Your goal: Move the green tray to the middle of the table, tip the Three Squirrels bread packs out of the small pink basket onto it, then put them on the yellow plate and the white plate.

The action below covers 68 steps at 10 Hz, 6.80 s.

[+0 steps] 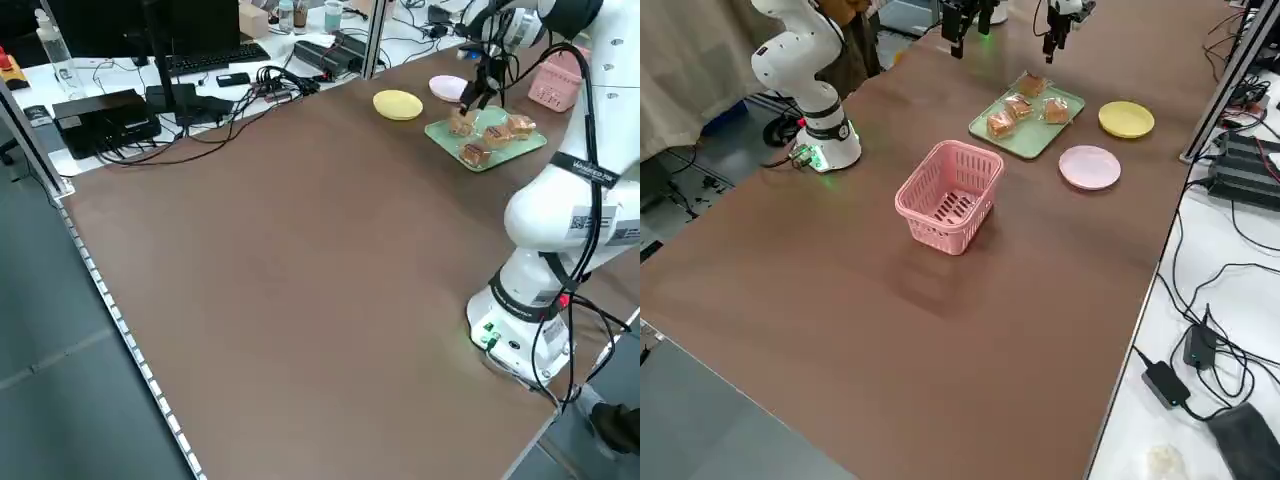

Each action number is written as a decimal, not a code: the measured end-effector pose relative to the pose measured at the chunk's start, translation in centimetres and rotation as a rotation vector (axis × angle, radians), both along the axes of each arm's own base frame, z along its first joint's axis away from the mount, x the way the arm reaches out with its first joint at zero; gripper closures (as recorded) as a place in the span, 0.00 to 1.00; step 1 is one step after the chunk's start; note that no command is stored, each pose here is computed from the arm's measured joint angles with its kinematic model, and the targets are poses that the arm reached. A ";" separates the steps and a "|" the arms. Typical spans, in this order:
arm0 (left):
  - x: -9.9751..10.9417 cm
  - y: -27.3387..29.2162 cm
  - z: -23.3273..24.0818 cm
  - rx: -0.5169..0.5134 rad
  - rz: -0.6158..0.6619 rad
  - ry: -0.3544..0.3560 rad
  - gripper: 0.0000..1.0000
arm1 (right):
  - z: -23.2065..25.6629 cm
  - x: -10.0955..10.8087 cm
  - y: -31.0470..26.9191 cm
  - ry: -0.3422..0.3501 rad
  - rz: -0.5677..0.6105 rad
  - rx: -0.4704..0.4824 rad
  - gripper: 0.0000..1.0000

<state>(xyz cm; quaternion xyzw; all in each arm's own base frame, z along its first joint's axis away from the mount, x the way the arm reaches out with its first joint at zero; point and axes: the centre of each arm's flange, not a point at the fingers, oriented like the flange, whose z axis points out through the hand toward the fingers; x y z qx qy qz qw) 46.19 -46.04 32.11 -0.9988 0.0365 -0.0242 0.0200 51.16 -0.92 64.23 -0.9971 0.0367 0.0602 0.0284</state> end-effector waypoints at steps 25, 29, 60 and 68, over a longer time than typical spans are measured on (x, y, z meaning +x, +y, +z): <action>7.9 -4.4 -13.0 -0.058 0.427 -0.021 0.00 | 5.2 -1.3 1.6 -0.042 -0.012 -0.006 0.02; 9.6 -1.1 -13.2 0.037 0.384 0.014 0.00 | 5.8 1.7 2.4 -0.190 -0.009 -0.004 0.02; -16.6 -19.5 -8.4 0.075 -0.019 0.162 0.00 | 0.7 3.3 5.5 -0.109 0.051 -0.076 0.04; -12.4 -19.6 -7.6 0.006 0.132 0.121 0.00 | 0.7 3.3 5.4 -0.109 0.049 -0.077 0.04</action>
